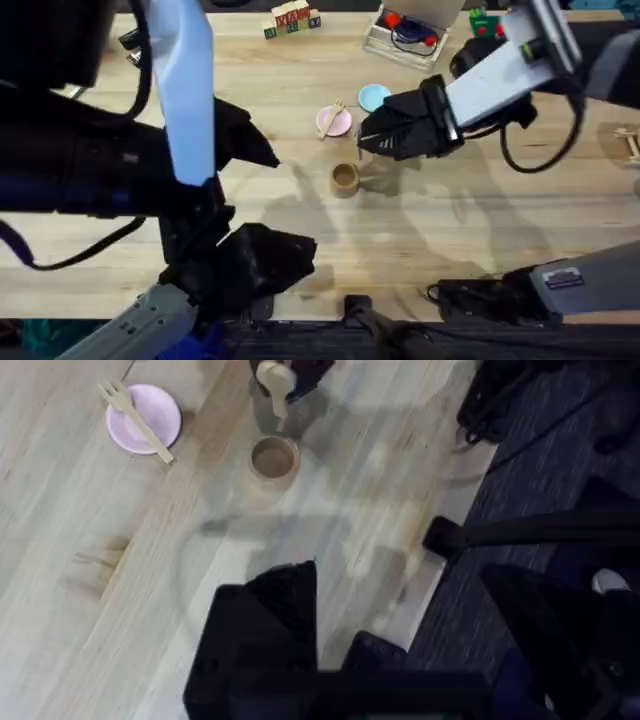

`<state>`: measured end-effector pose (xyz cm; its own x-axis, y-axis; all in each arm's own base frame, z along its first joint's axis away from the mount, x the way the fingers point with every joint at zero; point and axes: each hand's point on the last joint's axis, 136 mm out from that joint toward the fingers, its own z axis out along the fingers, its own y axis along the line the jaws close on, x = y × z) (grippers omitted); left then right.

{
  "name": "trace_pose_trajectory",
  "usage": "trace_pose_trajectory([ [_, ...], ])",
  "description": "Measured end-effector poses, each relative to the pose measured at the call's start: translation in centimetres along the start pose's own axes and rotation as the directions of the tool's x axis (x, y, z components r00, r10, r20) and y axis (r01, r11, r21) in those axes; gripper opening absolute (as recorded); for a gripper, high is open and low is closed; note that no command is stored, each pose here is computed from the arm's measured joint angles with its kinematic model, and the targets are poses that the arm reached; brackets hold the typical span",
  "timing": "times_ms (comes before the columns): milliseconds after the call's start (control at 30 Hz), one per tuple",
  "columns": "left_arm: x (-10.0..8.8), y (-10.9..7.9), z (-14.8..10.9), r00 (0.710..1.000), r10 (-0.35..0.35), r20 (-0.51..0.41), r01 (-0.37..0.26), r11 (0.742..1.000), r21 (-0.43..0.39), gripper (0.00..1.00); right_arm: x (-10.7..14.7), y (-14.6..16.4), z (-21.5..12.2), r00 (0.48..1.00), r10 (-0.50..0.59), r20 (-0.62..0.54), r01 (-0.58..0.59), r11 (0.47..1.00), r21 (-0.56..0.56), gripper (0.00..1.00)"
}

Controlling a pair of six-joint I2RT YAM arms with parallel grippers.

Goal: Pick up a utensil and set it on the pink plate, then put the other utensil in the container.

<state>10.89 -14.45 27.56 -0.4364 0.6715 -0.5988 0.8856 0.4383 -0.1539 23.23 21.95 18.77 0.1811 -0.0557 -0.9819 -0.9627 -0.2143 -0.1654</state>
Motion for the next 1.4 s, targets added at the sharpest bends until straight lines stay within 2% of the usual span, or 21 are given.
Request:
trace_pose_trajectory([
  [167,0.0,0.0,0.0,1.000,0.000,-0.001,0.000,1.000,-0.001,0.993,1.7,-0.3,0.2,0.997,0.077,0.002,-0.077,0.997,-0.006,0.033],
  [400,0.0,0.0,0.0,1.000,0.000,-0.001,0.000,1.000,-0.002,0.993,2.2,-0.3,0.5,0.995,0.096,0.003,-0.096,0.995,-0.015,0.033],
  [600,0.0,0.0,0.0,1.000,0.000,-0.001,0.000,1.000,-0.002,0.993,3.0,0.4,2.0,0.993,0.118,0.006,-0.117,0.991,-0.067,0.033],
  [900,0.0,0.0,0.0,1.000,0.000,-0.001,0.000,1.000,-0.002,0.993,5.2,0.1,2.3,0.987,0.161,0.007,-0.160,0.985,-0.072,0.033],
  [1400,0.0,0.0,0.0,1.000,0.000,-0.001,0.000,1.000,-0.002,0.993,7.0,0.1,2.5,0.980,0.198,0.007,-0.197,0.978,-0.076,0.034],
])
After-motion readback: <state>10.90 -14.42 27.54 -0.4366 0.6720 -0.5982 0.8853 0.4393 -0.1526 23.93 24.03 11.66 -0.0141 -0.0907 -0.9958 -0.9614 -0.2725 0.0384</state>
